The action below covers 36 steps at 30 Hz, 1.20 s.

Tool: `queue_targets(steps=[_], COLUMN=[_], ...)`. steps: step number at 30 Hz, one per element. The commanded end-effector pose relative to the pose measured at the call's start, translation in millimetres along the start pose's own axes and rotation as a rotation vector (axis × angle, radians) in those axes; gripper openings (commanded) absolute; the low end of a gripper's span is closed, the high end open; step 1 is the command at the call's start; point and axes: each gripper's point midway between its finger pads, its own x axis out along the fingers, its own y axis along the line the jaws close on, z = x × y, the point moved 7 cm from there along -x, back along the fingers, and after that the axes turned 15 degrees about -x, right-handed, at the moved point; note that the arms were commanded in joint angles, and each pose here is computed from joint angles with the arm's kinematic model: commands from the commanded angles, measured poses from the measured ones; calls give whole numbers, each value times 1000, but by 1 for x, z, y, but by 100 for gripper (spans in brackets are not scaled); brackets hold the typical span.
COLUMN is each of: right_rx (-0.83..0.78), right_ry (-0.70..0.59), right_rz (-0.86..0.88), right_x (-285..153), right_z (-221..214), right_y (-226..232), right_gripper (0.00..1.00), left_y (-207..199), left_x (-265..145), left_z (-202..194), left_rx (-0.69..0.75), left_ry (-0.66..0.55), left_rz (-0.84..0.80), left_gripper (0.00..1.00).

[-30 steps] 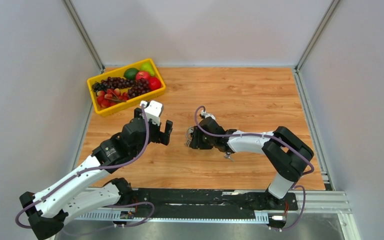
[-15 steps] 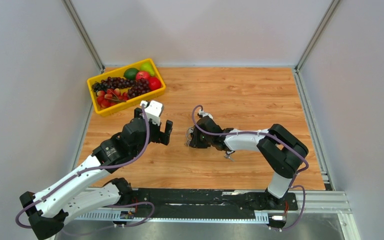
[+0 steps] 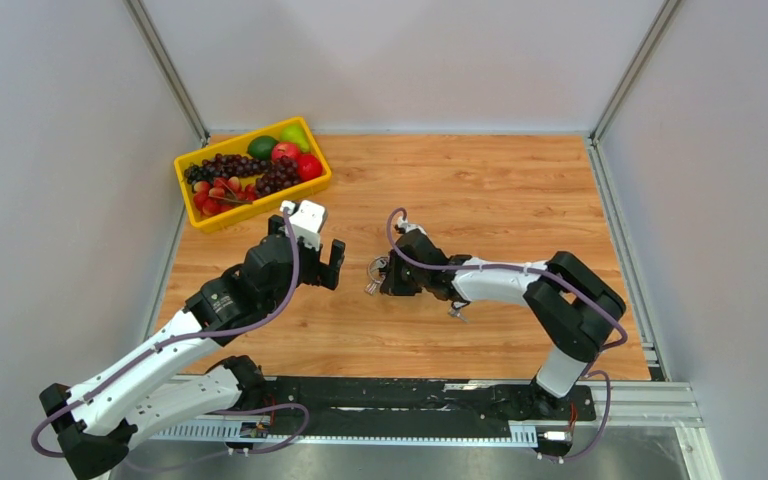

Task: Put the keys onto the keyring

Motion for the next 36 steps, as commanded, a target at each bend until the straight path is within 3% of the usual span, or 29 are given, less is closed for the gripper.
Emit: queue_targets(steps=[1, 13, 20, 36], right_rx=[-36, -254, -418, -512], right_ry=[-91, 2, 35, -19], right_rz=[130, 301, 426, 573], right_x=[-33, -99, -153, -215], right_z=[34, 65, 70, 77], right_y=[27, 51, 66, 85], right_gripper=[0, 0, 0, 0], left_y=[-4, -33, -39, -64], left_x=[-1, -12, -17, -36], left_z=[5, 5, 8, 3], left_rx=[4, -23, -7, -7], left_ry=[-18, -1, -10, -9], left_rz=[-53, -332, -407, -720], left_gripper=[100, 100, 100, 99])
